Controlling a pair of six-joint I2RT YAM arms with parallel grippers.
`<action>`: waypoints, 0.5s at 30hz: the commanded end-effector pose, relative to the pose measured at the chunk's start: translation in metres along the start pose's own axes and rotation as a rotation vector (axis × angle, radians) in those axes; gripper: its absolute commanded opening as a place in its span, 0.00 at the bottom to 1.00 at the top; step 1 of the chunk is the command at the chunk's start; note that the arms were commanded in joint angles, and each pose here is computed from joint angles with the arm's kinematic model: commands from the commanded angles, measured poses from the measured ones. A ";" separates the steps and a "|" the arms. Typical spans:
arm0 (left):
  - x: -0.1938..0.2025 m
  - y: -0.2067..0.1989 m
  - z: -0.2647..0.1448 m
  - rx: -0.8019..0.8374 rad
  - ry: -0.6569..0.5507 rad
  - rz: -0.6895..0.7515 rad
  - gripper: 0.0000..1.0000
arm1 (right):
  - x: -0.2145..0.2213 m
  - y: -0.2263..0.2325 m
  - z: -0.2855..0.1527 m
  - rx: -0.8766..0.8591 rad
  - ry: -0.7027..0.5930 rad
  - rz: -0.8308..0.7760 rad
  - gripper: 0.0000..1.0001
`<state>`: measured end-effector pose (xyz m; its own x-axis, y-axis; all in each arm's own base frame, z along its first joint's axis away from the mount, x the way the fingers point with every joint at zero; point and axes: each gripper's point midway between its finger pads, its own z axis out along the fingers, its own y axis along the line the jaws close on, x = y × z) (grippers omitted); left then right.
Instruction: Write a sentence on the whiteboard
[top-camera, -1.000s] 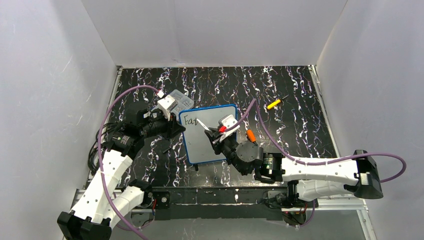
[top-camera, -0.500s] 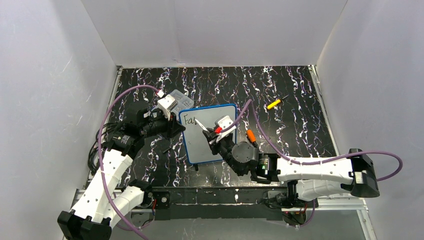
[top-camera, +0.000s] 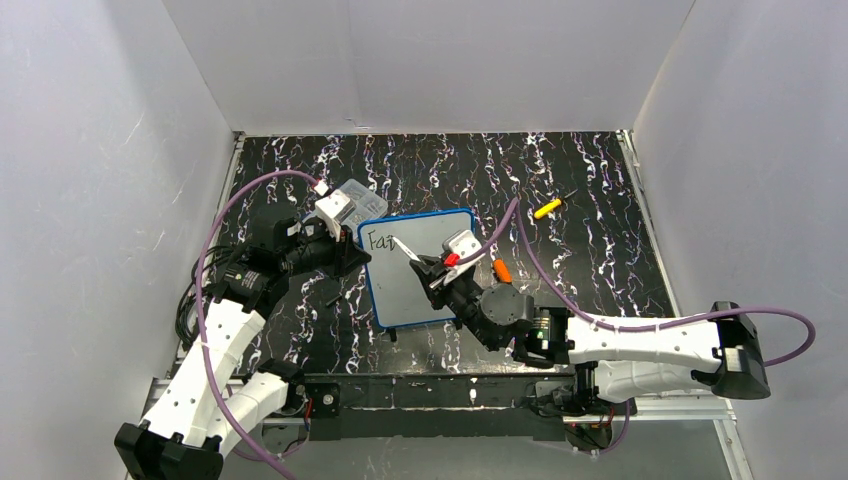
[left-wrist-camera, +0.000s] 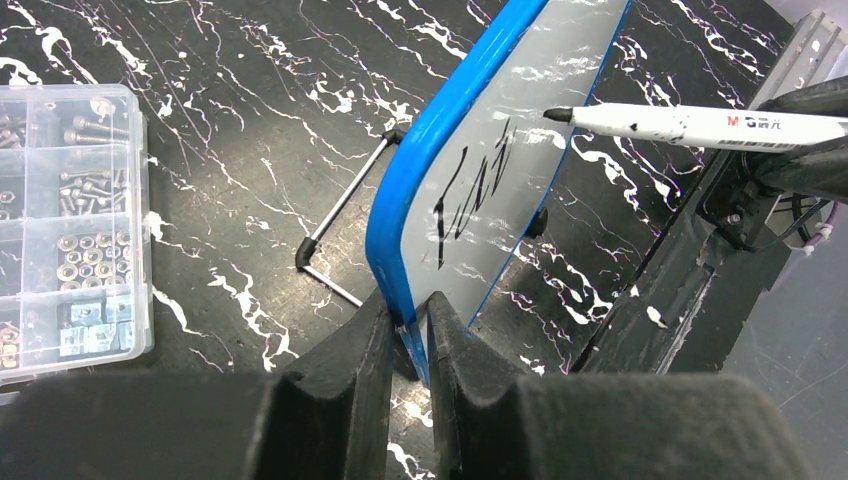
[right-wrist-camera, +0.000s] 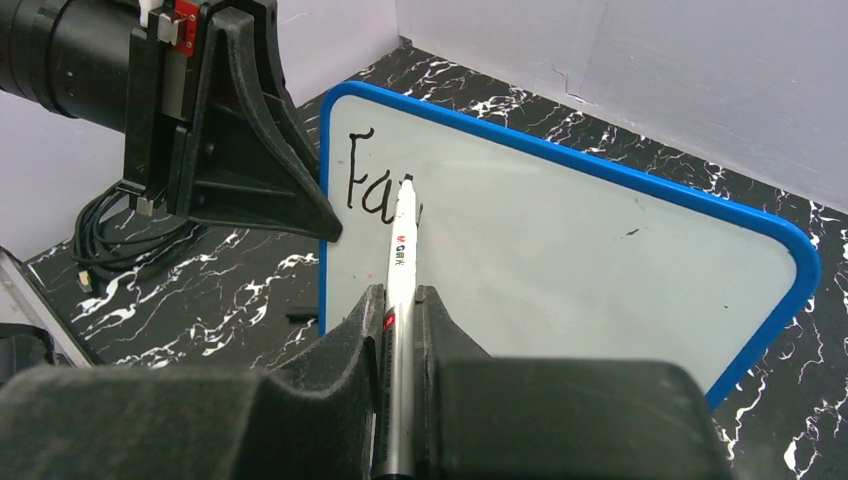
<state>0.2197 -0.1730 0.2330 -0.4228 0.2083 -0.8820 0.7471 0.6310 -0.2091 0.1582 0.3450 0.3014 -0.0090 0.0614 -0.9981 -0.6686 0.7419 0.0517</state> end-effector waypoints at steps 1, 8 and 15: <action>0.021 -0.003 0.002 0.021 0.069 -0.012 0.00 | -0.006 -0.006 0.000 0.030 -0.017 0.019 0.01; 0.023 -0.003 0.004 0.022 0.074 -0.016 0.00 | 0.002 -0.008 0.001 0.051 0.006 0.009 0.01; 0.022 -0.002 0.004 0.022 0.075 -0.016 0.00 | 0.009 -0.010 0.005 0.078 0.029 -0.016 0.01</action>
<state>0.2198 -0.1733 0.2327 -0.4240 0.2087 -0.8813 0.7476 0.6299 -0.2105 0.1622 0.3434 0.2878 -0.0182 0.0138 -0.9997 -0.6435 0.7651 0.0223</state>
